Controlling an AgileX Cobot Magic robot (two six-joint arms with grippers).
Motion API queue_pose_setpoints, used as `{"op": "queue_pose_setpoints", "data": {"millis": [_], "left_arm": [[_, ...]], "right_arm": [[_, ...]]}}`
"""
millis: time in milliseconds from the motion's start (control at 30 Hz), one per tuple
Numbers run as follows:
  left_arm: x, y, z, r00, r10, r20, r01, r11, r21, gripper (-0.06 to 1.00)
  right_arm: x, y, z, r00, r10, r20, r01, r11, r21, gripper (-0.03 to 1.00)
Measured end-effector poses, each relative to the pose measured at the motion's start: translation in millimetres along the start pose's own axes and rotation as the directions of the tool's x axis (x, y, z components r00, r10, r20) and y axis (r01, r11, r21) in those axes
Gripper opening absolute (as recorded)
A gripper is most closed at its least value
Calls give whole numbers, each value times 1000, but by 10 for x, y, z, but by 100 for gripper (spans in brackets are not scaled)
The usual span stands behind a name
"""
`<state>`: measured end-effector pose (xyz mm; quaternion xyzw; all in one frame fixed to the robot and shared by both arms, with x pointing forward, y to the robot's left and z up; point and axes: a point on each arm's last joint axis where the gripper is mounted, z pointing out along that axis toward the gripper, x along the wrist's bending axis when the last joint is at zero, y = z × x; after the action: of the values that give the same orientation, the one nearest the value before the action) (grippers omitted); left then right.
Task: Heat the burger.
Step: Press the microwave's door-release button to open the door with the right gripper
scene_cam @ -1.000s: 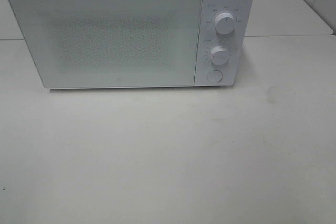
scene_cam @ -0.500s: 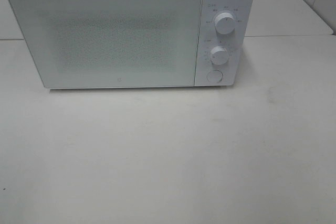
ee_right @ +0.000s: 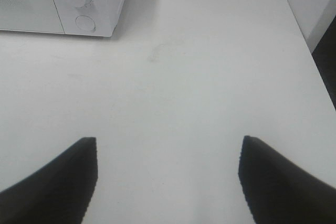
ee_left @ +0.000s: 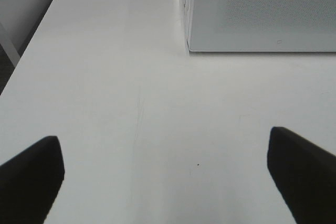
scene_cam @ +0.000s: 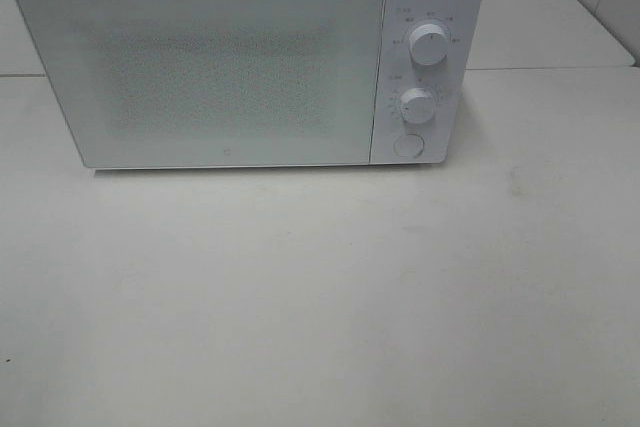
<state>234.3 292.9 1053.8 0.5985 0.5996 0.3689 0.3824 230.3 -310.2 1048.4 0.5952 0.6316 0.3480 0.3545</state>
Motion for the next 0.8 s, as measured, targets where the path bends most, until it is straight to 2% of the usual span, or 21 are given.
{"op": "queue_pose_setpoints", "data": {"millis": [300, 567, 800], "left_arm": [[0, 0, 0, 1000, 0, 0, 0, 1000, 0, 99], [0, 0, 0, 1000, 0, 0, 0, 1000, 0, 99], [0, 0, 0, 1000, 0, 0, 0, 1000, 0, 99]], "right_arm": [[0, 1, 0, 1000, 0, 0, 0, 1000, -1, 73], [17, 198, 30, 1000, 15, -12, -16, 997, -76, 73], [67, 435, 290, 1000, 5, -26, -6, 999, -32, 73]]}}
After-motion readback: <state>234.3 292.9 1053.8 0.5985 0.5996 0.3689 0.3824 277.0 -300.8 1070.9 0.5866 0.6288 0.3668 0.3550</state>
